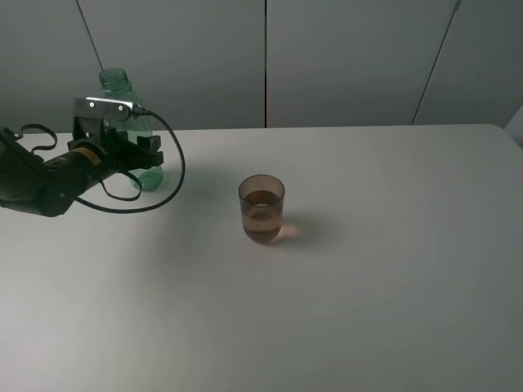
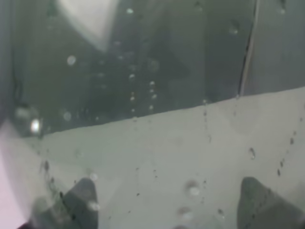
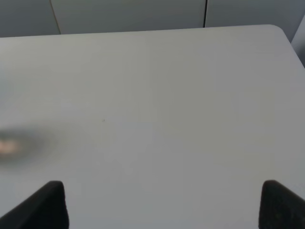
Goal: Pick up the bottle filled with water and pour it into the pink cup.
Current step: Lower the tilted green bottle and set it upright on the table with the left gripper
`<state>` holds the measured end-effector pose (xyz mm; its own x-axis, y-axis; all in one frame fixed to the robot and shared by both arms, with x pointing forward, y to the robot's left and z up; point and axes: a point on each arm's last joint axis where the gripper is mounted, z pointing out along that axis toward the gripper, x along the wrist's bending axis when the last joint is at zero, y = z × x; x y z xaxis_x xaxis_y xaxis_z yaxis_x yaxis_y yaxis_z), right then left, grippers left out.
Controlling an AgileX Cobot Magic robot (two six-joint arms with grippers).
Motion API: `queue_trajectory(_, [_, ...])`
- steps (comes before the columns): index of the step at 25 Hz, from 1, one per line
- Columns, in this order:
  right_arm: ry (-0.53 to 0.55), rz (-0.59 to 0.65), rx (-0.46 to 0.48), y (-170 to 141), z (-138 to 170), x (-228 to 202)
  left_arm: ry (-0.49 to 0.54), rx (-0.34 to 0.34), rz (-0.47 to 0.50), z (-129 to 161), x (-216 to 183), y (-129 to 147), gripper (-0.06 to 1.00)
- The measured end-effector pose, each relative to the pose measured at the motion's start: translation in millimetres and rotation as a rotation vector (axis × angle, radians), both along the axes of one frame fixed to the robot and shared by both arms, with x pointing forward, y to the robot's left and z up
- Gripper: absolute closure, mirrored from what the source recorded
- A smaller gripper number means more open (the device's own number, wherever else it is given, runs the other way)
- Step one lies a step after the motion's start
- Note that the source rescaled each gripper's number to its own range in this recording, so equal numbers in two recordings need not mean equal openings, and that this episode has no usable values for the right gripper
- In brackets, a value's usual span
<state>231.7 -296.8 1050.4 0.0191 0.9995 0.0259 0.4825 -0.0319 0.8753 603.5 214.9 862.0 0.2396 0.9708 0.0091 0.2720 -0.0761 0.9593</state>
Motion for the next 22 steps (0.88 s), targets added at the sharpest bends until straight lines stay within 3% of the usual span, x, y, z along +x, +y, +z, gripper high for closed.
queue_trajectory(3, [0.000,0.000,0.000,0.0,0.0,0.0,-0.005,0.054,-0.020,-0.7,-0.3,-0.3,0.94])
queue_trajectory(9, [0.000,0.000,0.000,0.0,0.0,0.0,-0.011,0.072,-0.032,-0.3,0.1,-1.0,0.94])
queue_trajectory(18, [0.000,0.000,0.000,0.0,0.0,0.0,0.012,0.002,-0.010,-0.8,-0.1,-1.0,0.94])
queue_trajectory(22, [0.000,0.000,0.000,0.0,0.0,0.0,0.014,0.002,-0.010,-1.0,-0.1,-0.9,0.94])
